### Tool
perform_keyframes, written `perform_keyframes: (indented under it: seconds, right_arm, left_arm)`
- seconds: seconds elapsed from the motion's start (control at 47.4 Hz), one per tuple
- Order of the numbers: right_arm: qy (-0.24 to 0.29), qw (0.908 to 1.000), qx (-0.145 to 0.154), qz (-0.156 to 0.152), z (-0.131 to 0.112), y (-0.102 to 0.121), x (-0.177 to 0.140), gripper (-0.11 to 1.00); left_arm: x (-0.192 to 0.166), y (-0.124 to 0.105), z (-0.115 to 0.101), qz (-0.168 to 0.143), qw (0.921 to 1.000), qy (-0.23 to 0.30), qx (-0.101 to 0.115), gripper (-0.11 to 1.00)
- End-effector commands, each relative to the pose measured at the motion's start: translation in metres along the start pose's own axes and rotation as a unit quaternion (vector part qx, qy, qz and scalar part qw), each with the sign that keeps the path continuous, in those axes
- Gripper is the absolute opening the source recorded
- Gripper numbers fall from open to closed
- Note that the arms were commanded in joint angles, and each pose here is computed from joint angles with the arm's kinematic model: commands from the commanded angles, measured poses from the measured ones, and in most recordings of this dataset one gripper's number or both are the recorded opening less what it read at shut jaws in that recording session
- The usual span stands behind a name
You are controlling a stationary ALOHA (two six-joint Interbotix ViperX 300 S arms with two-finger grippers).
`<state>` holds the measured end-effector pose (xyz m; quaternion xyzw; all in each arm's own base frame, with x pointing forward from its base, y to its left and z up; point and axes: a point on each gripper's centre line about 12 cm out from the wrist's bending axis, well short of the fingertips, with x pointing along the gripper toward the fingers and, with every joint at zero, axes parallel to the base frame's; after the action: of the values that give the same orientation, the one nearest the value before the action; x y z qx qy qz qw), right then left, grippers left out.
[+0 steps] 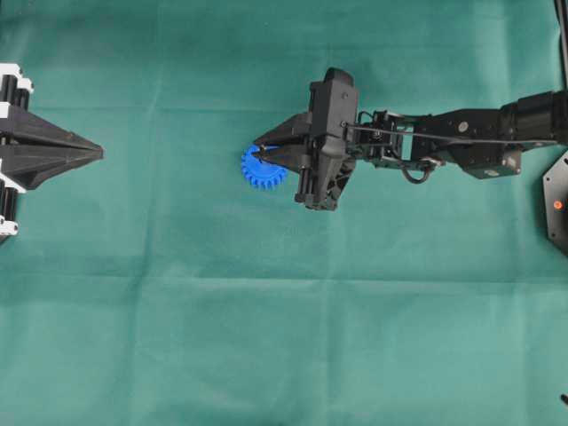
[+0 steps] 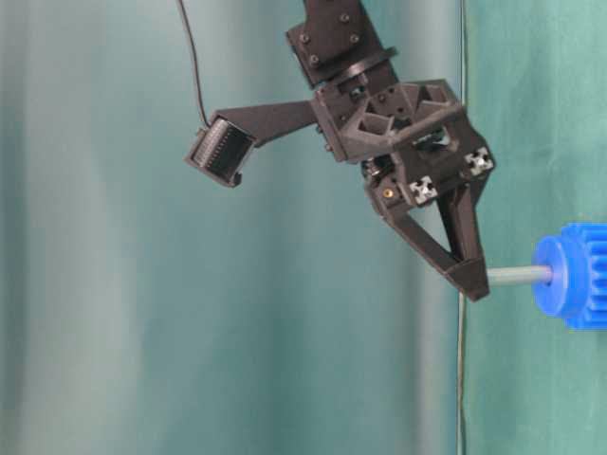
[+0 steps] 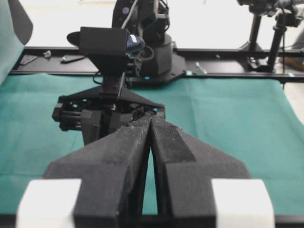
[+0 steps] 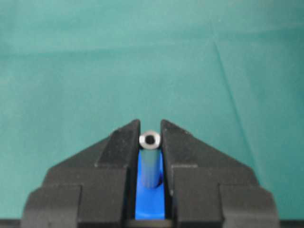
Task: Insert the shaft placed at a random location into the center hole of the small gear at another random location.
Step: 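Lower the shaft into the blue gear's center hole with the right gripper, then press the shaft down into the gear hole, holding with the right gripper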
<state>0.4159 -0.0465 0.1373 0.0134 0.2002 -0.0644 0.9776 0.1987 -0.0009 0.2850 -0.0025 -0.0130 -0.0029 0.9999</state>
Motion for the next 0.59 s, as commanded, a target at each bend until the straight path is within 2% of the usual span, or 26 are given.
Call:
perform_keyframes:
  seconds: [0.0,0.569]
  right_arm:
    - [-0.021,0.9997,-0.007,0.001,0.0104,0.0012,0.0015,0.13]
    - [-0.016,0.9999,-0.006,-0.001,0.0006,0.0010,0.0067,0.13]
  left_arm:
    - [0.0026,-0.0004,0.0093,-0.001,0.9999,-0.011,0.001,0.00]
    - [0.0029,-0.0004,0.0090,-0.001,0.9999,-0.011,0.001,0.00]
